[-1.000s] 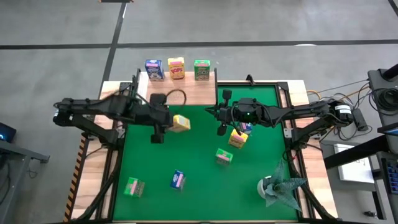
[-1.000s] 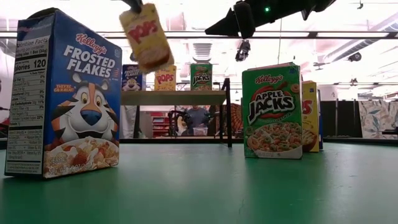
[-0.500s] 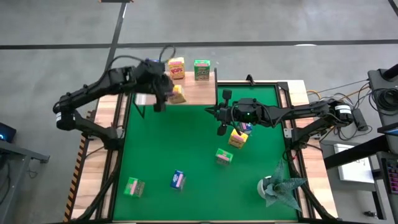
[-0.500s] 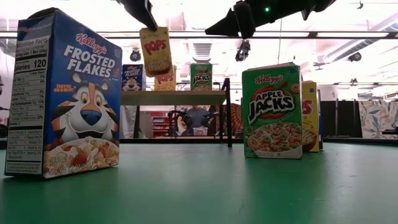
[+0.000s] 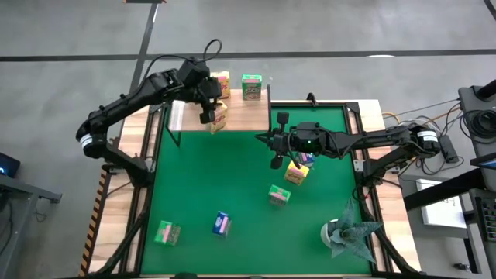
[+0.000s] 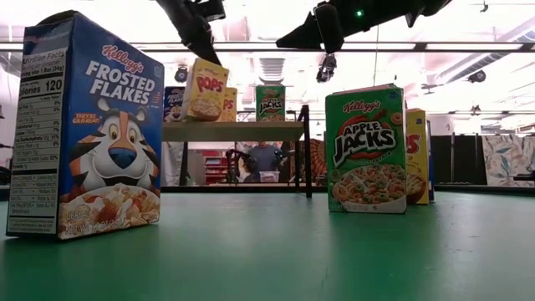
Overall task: Stack cereal on shelf
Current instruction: Put the left yellow cereal box on the shelf aligned with the other yellow cereal box
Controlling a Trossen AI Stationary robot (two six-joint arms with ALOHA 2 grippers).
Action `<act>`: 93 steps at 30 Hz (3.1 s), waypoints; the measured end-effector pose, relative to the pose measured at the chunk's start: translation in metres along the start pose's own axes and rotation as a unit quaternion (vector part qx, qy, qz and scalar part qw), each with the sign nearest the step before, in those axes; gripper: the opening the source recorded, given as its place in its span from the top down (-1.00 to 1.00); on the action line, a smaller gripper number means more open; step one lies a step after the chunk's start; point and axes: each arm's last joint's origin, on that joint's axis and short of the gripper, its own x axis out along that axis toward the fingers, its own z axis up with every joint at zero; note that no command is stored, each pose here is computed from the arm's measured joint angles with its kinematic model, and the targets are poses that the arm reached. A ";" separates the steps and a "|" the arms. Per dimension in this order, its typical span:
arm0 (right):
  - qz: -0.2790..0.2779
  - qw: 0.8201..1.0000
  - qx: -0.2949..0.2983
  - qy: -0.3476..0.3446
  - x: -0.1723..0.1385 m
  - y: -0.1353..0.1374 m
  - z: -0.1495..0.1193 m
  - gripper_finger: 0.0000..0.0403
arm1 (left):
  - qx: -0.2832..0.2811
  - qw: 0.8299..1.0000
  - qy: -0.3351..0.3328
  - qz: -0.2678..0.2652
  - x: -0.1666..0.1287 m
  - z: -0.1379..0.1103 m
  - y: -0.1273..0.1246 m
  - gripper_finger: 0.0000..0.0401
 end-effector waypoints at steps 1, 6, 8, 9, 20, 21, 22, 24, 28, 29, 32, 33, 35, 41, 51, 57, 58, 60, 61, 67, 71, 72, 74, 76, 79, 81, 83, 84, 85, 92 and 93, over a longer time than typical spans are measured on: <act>0.000 1.000 0.000 0.000 0.000 0.000 0.000 0.96 | 0.002 1.000 -0.002 0.004 -0.001 0.000 0.000 0.14; 0.001 1.000 -0.001 0.002 0.000 0.000 0.000 0.96 | 0.000 0.999 -0.010 0.040 -0.024 0.007 0.006 0.14; 0.001 1.000 -0.001 0.002 0.000 0.000 0.000 0.96 | -0.005 0.999 -0.014 0.044 -0.037 0.010 0.008 0.14; 0.002 1.000 -0.001 0.003 0.000 0.000 -0.001 0.96 | -0.010 0.999 -0.015 0.043 -0.043 0.012 0.009 0.14; 0.004 1.000 -0.001 0.006 0.000 0.001 -0.001 0.96 | -0.024 0.995 0.016 -0.094 -0.064 0.004 -0.031 0.31; 0.004 1.000 -0.001 0.006 0.000 0.001 -0.001 0.96 | -0.018 0.995 0.016 -0.100 -0.063 0.003 -0.036 0.37; 0.004 1.000 -0.001 0.006 0.000 0.001 -0.001 0.96 | -0.013 0.994 0.016 -0.106 -0.062 0.001 -0.041 0.43; 0.004 1.000 -0.001 0.006 0.000 0.001 -0.001 0.96 | -0.006 0.993 0.019 -0.118 -0.062 -0.001 -0.050 0.59; 0.004 1.000 -0.003 0.006 0.000 0.001 -0.001 0.96 | -0.007 0.991 0.041 -0.128 -0.055 -0.008 -0.065 0.92; 0.004 1.000 -0.004 0.006 0.000 0.001 -0.001 0.96 | -0.009 0.990 0.050 -0.130 -0.051 -0.011 -0.067 0.96; 0.004 1.000 -0.004 0.006 0.000 0.001 -0.001 0.96 | -0.016 0.991 0.070 -0.112 -0.039 -0.020 -0.072 0.94; 0.004 1.000 -0.004 0.006 0.000 0.001 -0.001 0.96 | -0.015 0.992 0.078 -0.095 -0.034 -0.023 -0.073 0.94; 0.004 1.000 -0.004 0.006 0.000 0.001 -0.001 0.96 | -0.011 0.994 0.096 -0.056 -0.027 -0.028 -0.073 0.95; 0.004 1.000 -0.005 0.006 0.000 0.001 -0.001 0.96 | -0.011 0.994 0.100 0.029 -0.014 -0.031 -0.069 1.00; 0.004 1.000 -0.005 0.006 0.000 0.001 -0.001 0.96 | -0.028 0.986 0.104 0.130 -0.008 -0.028 -0.057 1.00; 0.004 1.000 -0.005 0.006 0.000 0.001 -0.001 0.96 | -0.091 0.968 0.105 0.210 -0.015 -0.029 -0.052 1.00; 0.004 1.000 -0.005 0.006 0.000 0.001 -0.001 0.96 | -0.098 0.969 0.100 0.204 -0.019 -0.030 -0.053 1.00; 0.004 1.000 -0.005 0.006 0.000 0.001 -0.001 0.96 | -0.107 0.978 0.080 0.157 -0.025 -0.030 -0.058 1.00; 0.004 1.000 -0.005 0.007 0.000 0.001 -0.001 0.96 | -0.108 0.984 0.066 0.124 -0.027 -0.029 -0.061 1.00; 0.004 1.000 -0.007 0.007 0.000 0.001 -0.001 0.96 | -0.071 0.996 -0.028 -0.040 -0.021 -0.035 -0.081 1.00; 0.004 1.000 -0.007 0.007 0.000 0.001 -0.001 0.96 | -0.064 0.998 -0.016 0.021 -0.002 -0.048 -0.084 1.00; 0.004 1.000 -0.007 0.007 0.000 0.001 -0.001 0.96 | -0.062 0.997 -0.006 0.047 0.001 -0.051 -0.083 1.00; 0.004 1.000 -0.010 0.007 0.000 0.001 -0.001 0.96 | -0.064 0.993 0.008 0.101 0.009 -0.055 -0.081 1.00; 0.004 1.000 -0.011 0.007 0.000 0.001 -0.001 0.96 | -0.067 0.988 0.017 0.137 0.015 -0.058 -0.079 1.00; 0.004 1.000 -0.011 0.007 0.000 0.001 -0.001 0.96 | -0.071 0.986 0.016 0.147 0.021 -0.057 -0.077 1.00; 0.004 1.000 -0.011 0.007 0.000 0.001 -0.001 0.96 | -0.074 0.985 0.010 0.152 0.024 -0.055 -0.075 1.00; 0.004 1.000 -0.011 0.007 0.000 0.001 -0.001 0.96 | -0.077 0.985 0.005 0.156 0.027 -0.054 -0.074 1.00; 0.004 1.000 -0.011 0.007 0.000 0.001 -0.001 0.96 | -0.078 0.985 0.004 0.156 0.028 -0.053 -0.074 1.00; 0.004 1.000 -0.011 0.007 0.000 0.001 -0.001 0.96 | -0.078 0.985 0.004 0.157 0.029 -0.053 -0.074 1.00; 0.004 1.000 -0.011 0.007 0.000 0.001 -0.001 0.96 | -0.089 0.984 -0.006 0.153 0.028 -0.052 -0.075 1.00; 0.004 1.000 -0.011 0.007 0.000 0.001 -0.001 0.96 | -0.092 0.984 -0.009 0.154 0.028 -0.051 -0.074 1.00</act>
